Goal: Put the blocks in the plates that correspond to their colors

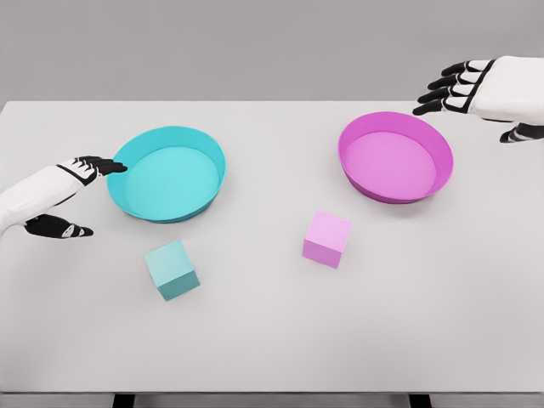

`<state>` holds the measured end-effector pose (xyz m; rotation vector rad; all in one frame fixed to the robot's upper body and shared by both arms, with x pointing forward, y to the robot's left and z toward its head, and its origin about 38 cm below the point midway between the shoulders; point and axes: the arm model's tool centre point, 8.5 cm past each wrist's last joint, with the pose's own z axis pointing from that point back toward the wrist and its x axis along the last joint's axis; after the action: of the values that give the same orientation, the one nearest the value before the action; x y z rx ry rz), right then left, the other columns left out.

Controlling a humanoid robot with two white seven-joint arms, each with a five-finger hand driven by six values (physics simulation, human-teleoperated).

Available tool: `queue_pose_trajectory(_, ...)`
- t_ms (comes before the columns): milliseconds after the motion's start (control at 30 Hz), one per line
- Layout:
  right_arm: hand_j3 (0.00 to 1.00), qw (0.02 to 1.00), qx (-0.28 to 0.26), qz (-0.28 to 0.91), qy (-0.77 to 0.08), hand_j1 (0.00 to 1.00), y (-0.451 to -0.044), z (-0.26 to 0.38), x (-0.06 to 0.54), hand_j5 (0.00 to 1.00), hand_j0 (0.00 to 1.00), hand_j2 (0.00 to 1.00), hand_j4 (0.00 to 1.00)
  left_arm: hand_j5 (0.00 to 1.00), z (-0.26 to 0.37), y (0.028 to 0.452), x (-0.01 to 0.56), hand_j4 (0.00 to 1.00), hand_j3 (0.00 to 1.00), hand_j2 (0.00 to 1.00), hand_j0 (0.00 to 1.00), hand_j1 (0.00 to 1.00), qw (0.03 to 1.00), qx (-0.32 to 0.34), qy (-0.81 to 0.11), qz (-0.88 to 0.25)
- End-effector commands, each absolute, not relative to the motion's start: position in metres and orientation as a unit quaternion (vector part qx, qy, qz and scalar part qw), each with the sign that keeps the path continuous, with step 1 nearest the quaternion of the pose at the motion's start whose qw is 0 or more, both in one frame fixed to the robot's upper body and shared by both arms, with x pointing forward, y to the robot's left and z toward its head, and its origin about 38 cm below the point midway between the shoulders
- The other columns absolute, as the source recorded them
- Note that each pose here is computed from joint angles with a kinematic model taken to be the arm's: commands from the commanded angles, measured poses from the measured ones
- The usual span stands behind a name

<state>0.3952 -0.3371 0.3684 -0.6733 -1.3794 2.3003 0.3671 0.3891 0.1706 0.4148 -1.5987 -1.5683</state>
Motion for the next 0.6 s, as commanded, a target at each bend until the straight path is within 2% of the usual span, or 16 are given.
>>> queue_pose_trajectory(0, 1.00, 0.189, -0.239, 0.816, -0.492, 1.00, -0.337, 0.369, 0.395, 1.00, 1.00, 1.00, 1.00, 1.00, 0.171, 0.390, 0.367, 1.00, 1.00, 1.00, 1.00, 1.00, 0.420, 0.165, -0.638, -0.624)
queue_pose_trajectory(167, 1.00, 0.185, -0.240, 0.811, -0.500, 1.00, -0.335, 0.376, 0.396, 1.00, 1.00, 1.00, 1.00, 1.00, 0.171, 0.390, 0.367, 1.00, 1.00, 1.00, 1.00, 1.00, 0.420, 0.165, -0.639, -0.623)
queue_pose_trajectory(233, 1.00, 0.160, -0.242, 0.803, -0.520, 1.00, -0.317, 0.388, 0.401, 1.00, 1.00, 1.00, 1.00, 1.00, 0.178, 0.385, 0.367, 1.00, 1.00, 1.00, 1.00, 1.00, 0.410, 0.161, -0.634, -0.635)
queue_pose_trajectory(300, 1.00, 0.136, -0.210, 0.819, -0.517, 1.00, -0.293, 0.372, 0.395, 1.00, 1.00, 1.00, 1.00, 1.00, 0.190, 0.381, 0.362, 1.00, 1.00, 1.00, 1.00, 1.00, 0.390, 0.144, -0.589, -0.693)
queue_pose_trajectory(400, 1.00, 0.112, -0.157, 0.847, -0.496, 1.00, -0.261, 0.342, 0.393, 1.00, 1.00, 1.00, 1.00, 1.00, 0.218, 0.368, 0.373, 1.00, 1.00, 1.00, 1.00, 1.00, 0.353, 0.156, -0.592, -0.708)
queue_pose_trajectory(567, 1.00, 0.109, -0.143, 0.850, -0.496, 1.00, -0.253, 0.334, 0.393, 1.00, 1.00, 1.00, 1.00, 1.00, 0.236, 0.357, 0.379, 1.00, 1.00, 1.00, 1.00, 1.00, 0.325, 0.157, -0.586, -0.725)
